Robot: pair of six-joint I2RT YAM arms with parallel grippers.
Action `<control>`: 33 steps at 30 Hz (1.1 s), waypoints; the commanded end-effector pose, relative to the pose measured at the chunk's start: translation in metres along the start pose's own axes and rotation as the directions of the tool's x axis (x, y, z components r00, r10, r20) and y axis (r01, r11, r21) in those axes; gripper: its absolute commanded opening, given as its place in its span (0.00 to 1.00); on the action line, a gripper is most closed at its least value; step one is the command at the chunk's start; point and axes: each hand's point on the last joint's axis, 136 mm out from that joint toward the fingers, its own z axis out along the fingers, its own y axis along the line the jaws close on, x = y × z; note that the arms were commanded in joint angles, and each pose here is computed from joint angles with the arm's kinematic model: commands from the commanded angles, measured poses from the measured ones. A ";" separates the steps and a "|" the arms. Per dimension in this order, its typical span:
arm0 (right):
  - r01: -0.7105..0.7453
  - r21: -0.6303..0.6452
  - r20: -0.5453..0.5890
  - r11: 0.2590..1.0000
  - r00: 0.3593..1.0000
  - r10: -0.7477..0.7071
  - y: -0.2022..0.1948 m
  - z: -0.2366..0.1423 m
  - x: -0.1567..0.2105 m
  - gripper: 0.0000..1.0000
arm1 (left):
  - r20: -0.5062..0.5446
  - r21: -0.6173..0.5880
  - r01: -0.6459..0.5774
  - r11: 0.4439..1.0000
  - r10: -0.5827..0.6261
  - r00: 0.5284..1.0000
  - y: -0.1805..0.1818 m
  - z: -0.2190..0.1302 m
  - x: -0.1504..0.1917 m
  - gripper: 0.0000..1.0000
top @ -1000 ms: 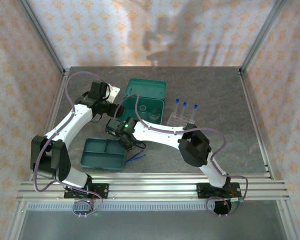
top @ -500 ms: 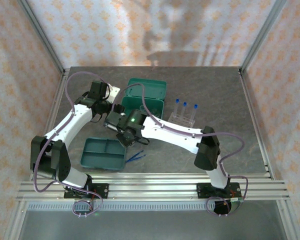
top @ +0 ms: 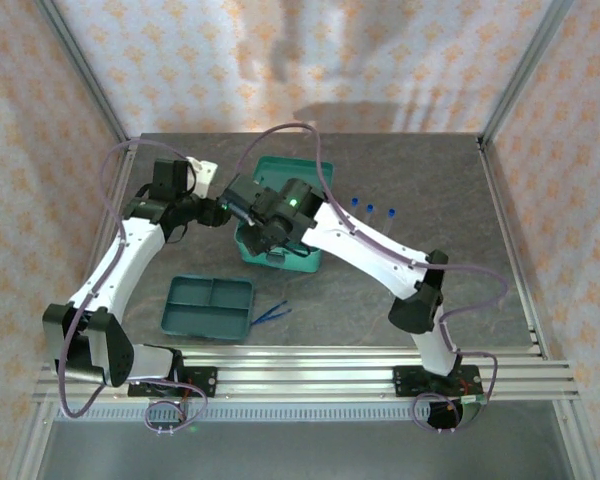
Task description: Organize the chemistry lab equipment
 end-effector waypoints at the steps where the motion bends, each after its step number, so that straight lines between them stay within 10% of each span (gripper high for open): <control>1: 0.006 0.047 -0.016 0.999 1.000 -0.005 -0.017 0.027 -0.013 0.48 | 0.055 -0.017 0.045 0.999 -0.044 0.997 0.011 -0.010 -0.006 0.76; 33: -0.075 0.071 -0.107 0.995 0.991 0.082 -0.047 0.206 -0.034 0.48 | -0.006 0.029 0.067 0.997 -0.067 0.998 0.010 0.007 0.015 0.76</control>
